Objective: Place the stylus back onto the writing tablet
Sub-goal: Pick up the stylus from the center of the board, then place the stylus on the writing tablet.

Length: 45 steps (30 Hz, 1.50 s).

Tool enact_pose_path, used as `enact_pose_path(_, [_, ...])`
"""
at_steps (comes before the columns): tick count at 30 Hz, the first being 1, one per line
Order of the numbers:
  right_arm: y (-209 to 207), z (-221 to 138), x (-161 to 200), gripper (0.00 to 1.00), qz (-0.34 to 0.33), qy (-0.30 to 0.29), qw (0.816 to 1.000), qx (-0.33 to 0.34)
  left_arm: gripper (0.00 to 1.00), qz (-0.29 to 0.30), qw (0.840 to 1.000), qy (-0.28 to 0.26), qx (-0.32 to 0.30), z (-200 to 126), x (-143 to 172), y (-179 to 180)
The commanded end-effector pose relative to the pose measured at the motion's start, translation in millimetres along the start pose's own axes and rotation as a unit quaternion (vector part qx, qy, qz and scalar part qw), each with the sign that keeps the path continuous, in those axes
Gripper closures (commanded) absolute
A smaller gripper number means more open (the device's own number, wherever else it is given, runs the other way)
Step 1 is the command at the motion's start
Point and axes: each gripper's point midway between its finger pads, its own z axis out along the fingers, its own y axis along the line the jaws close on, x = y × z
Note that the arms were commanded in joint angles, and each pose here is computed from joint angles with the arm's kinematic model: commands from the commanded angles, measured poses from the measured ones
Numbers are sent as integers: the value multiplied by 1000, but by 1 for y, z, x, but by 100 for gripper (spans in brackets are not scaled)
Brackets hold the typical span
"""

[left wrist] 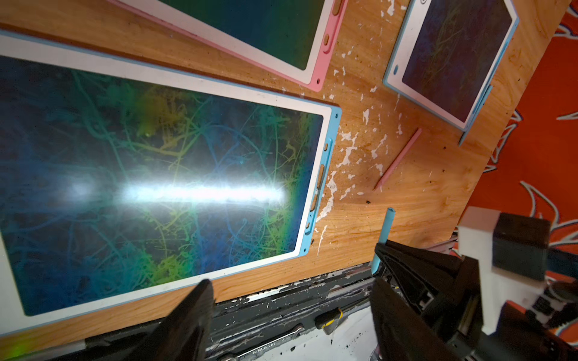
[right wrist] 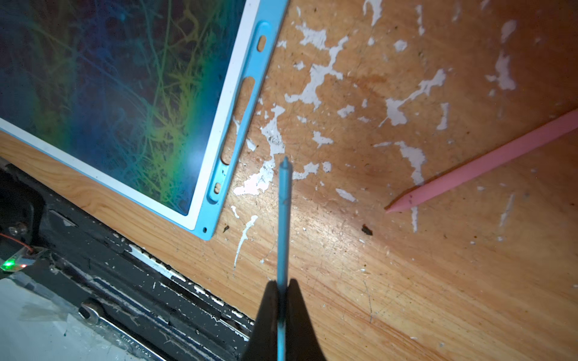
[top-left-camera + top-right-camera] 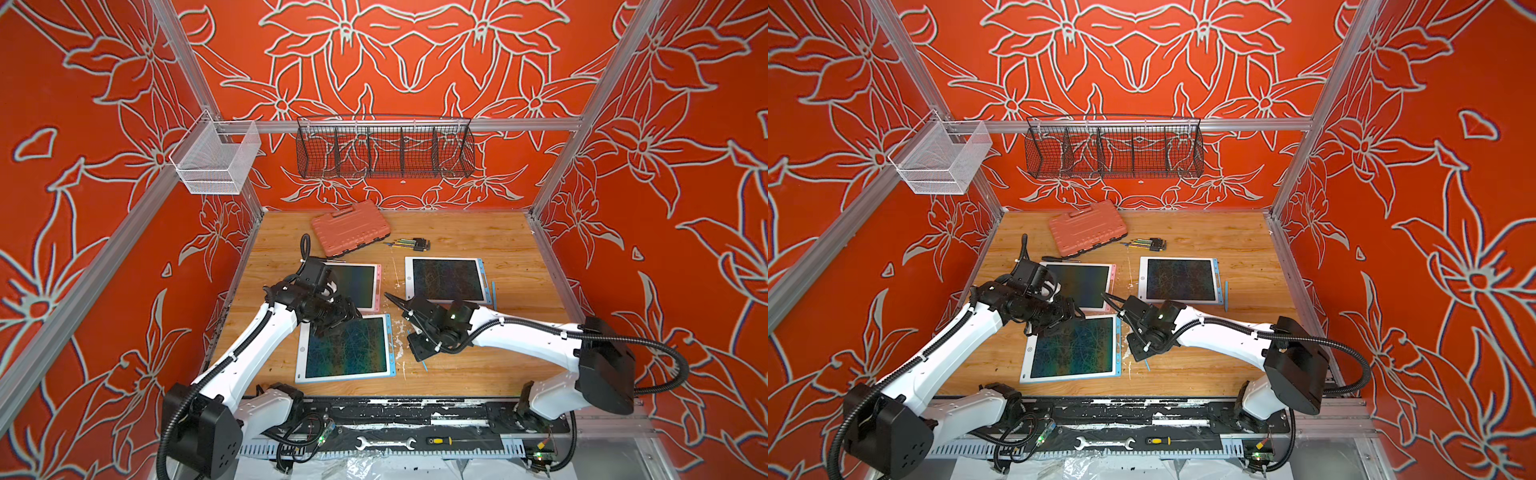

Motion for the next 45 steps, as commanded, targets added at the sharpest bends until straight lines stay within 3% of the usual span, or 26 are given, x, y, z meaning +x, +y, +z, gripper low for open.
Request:
enact_pose_path(1, [6,-9,-9,100,-5,6,1000,-12,22,-8,1000,7,2,-2,1,-1])
enact_pose_path(14, [15,10,-53,100,98,-11,995,3,15,10,998,41,41,-3,11,-17])
enact_pose_path(21, [19,25,-55,100,149,7,989,7,13,34,998,52,21,-7,19,-7])
enact_pose_path(45, [31,54,-53,100,165,33,986,11,13,46,997,69,6,-5,32,7])
